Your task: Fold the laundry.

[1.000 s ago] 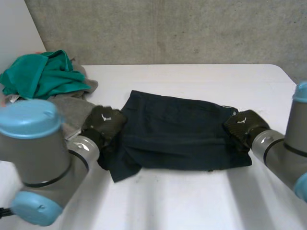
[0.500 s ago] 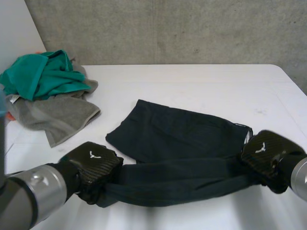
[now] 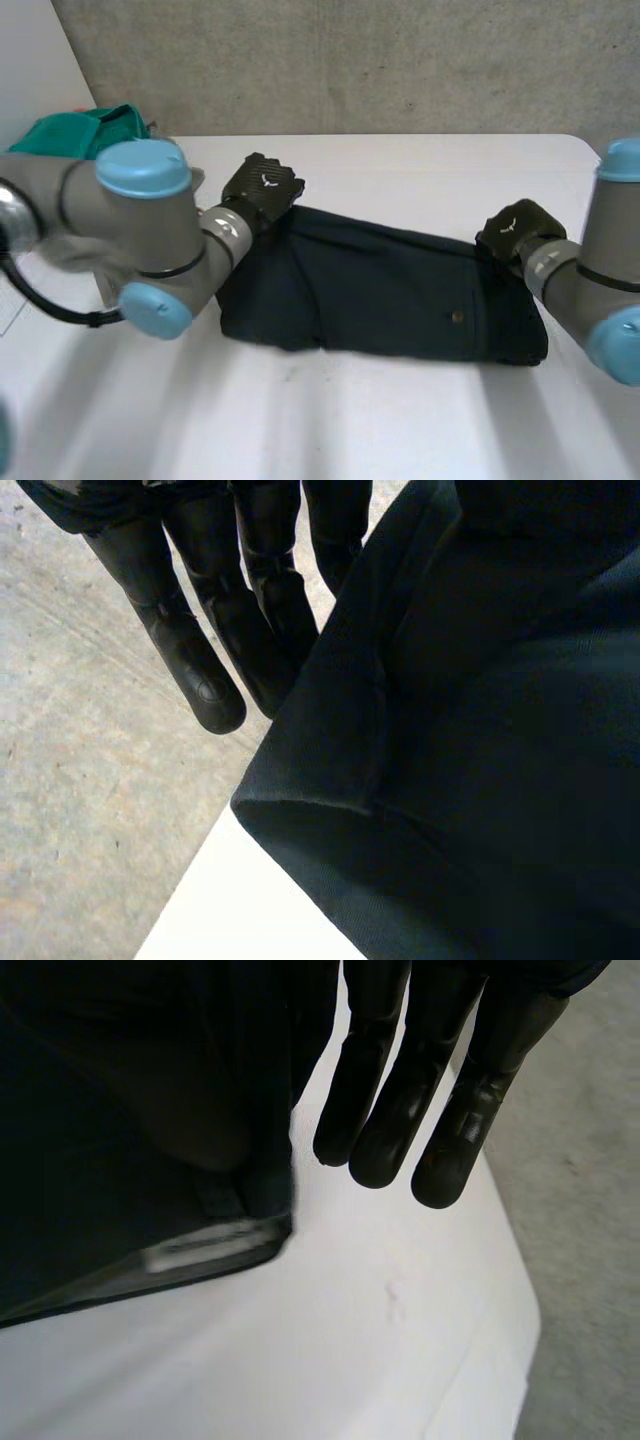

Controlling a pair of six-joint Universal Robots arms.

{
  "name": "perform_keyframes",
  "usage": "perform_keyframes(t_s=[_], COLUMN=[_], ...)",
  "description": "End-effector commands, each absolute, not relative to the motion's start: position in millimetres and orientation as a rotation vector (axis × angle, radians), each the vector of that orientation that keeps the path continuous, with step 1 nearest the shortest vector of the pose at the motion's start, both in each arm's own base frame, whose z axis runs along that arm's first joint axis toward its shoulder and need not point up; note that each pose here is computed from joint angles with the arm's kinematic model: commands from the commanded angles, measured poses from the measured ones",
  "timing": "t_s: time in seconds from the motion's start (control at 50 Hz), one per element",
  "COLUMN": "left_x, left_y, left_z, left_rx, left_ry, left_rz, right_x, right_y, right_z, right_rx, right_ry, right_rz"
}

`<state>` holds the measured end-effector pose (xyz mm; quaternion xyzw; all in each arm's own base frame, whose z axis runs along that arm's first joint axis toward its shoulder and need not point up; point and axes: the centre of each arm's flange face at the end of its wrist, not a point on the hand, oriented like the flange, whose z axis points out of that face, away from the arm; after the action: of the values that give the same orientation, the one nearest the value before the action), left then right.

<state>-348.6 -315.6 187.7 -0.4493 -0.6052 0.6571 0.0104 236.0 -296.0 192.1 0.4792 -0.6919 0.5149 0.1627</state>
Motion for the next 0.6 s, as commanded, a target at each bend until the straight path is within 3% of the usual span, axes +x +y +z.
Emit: perform_keyframes(t_s=[0.02,0.22,0.34,0.46,0.6], left_x=[-375,-397,-402,-383,-360], left_y=[-357,-366,-366,-347,-298], left_z=[153,134,163,217,217], left_rx=[-1.356,-1.364,-1.286,-1.199,-1.208], left_ry=[-1.758,-1.582,-1.487,-1.499,-1.611], left_rz=[2.19,2.242,2.373,2.433,2.277], right_x=[244,247,241,229,201], right_y=[-341,-368,-378,-351,-307], right_z=[162,145,170,224,210], right_rx=[1.236,1.139,0.956,0.892,0.936], right_ry=[-1.87,-1.786,-1.716,-1.8,-2.36], right_rz=[1.55,1.573,1.702,1.885,1.699])
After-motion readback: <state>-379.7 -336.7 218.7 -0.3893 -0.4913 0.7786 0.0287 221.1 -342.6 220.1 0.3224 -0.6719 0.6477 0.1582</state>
